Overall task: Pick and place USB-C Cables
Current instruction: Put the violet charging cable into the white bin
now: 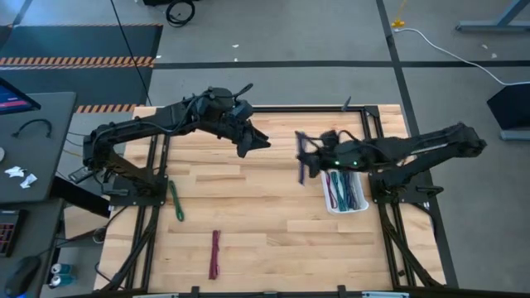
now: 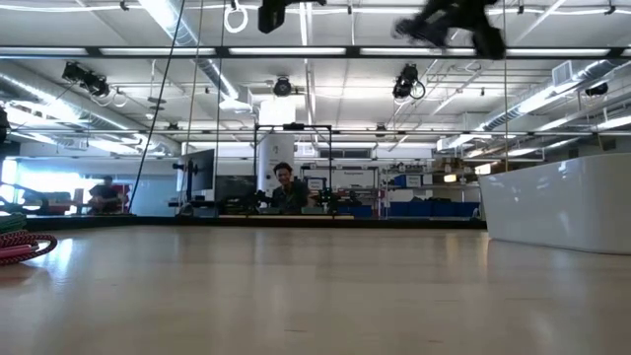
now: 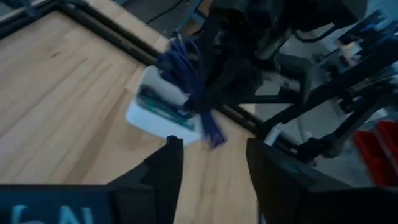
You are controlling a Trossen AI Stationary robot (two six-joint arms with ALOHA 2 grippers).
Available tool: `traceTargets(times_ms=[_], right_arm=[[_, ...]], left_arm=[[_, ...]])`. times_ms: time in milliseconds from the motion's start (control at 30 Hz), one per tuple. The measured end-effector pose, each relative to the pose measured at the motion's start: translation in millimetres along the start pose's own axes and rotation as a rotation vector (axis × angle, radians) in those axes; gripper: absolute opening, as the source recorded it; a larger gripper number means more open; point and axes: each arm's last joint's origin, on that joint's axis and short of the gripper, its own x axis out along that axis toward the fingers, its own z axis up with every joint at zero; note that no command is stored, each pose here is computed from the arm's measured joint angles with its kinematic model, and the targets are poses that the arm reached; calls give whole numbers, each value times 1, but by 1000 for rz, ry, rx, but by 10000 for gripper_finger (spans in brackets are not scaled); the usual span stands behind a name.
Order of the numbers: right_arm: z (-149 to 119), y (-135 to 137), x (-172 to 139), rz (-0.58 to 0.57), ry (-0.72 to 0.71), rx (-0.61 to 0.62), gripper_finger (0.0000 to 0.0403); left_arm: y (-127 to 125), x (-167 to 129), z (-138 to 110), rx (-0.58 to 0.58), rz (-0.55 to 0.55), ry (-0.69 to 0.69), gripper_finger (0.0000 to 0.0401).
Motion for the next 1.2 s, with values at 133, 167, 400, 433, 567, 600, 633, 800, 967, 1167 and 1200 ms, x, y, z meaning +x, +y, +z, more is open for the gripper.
traceTargets(times_ms=[133,167,400,433,567,600,633,800,967,1167,1200], right_arm=[[-11,-26,-29,-174,201,144,27],[-14,-32,-36,-222,266,169,27],[-29,-64,-71,-535,597,284,27],[-32,-68,-73,-565,629,297,27],[-45,-83,-71,-584,738,346,27],[-48,-87,-69,-587,751,356,27],[-51,-91,-66,-586,756,373,27],[-59,-106,-53,-580,709,456,27],[-63,-120,-35,-550,645,484,28],[-64,-135,-19,-545,555,454,28],[-64,-136,-16,-547,541,449,28]], left_arm=[[3,0,-4,10,39,30,201],[3,0,-4,10,48,33,204],[5,0,-6,37,82,48,203],[5,0,-6,42,82,48,201],[5,0,-6,44,83,50,192],[5,0,-6,44,82,51,191],[5,0,-6,44,82,51,189],[5,0,-6,44,83,50,188],[5,0,-6,44,82,50,184],[5,0,-6,44,82,49,183],[5,0,-6,44,82,49,182]])
